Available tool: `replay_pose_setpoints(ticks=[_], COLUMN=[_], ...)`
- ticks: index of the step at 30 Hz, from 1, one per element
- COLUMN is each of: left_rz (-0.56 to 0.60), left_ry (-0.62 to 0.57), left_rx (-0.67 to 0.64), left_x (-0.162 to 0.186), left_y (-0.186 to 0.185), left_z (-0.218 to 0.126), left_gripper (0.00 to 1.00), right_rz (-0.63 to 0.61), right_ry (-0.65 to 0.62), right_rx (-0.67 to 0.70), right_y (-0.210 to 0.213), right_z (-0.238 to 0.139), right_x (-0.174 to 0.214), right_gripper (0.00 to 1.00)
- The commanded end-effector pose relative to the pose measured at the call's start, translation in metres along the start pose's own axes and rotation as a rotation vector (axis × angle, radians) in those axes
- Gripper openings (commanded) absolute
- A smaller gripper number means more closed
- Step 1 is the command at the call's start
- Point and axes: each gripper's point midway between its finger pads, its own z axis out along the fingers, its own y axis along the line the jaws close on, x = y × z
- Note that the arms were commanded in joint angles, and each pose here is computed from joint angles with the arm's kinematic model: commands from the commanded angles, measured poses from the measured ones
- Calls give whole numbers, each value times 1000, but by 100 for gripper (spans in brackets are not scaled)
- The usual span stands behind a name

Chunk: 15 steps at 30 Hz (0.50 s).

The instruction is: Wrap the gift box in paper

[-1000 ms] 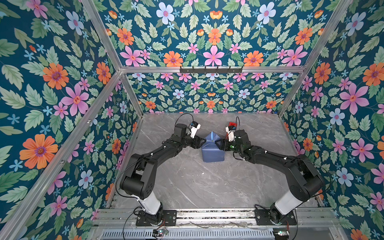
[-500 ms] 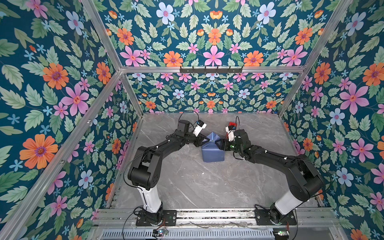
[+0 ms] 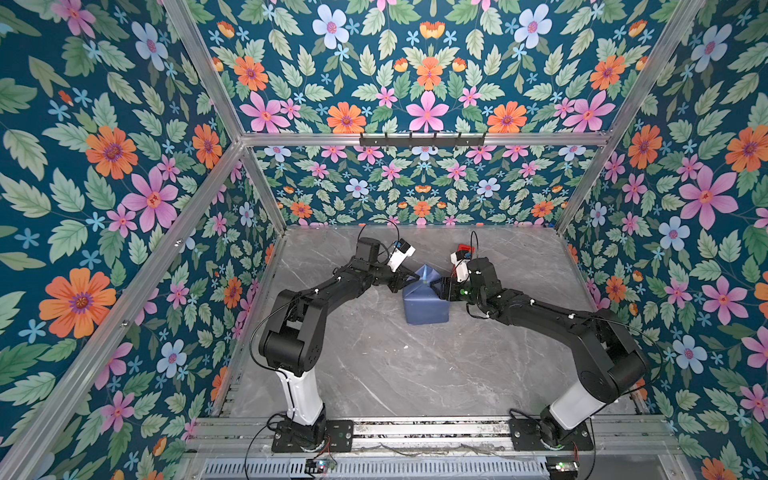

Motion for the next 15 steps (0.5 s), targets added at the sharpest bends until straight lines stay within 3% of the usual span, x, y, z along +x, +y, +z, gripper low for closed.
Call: replay_pose_setpoints(ticks=[1, 9, 15], left_rz=[17, 25, 26], left_ry=[-9, -14, -15], left_rx=[48, 54, 53], left_x=[-3, -5, -6], left_y=[-9, -11, -10], left_z=[-1, -1, -1], left_gripper=[11, 1, 0], right_rz=[-5, -61, -118], right_ry=[51, 54, 75], right_rx=[20, 6, -95], right_y=[-5, 4, 14], right_z=[1, -8, -23], right_x=[12, 2, -13], right_gripper=[69, 73, 82])
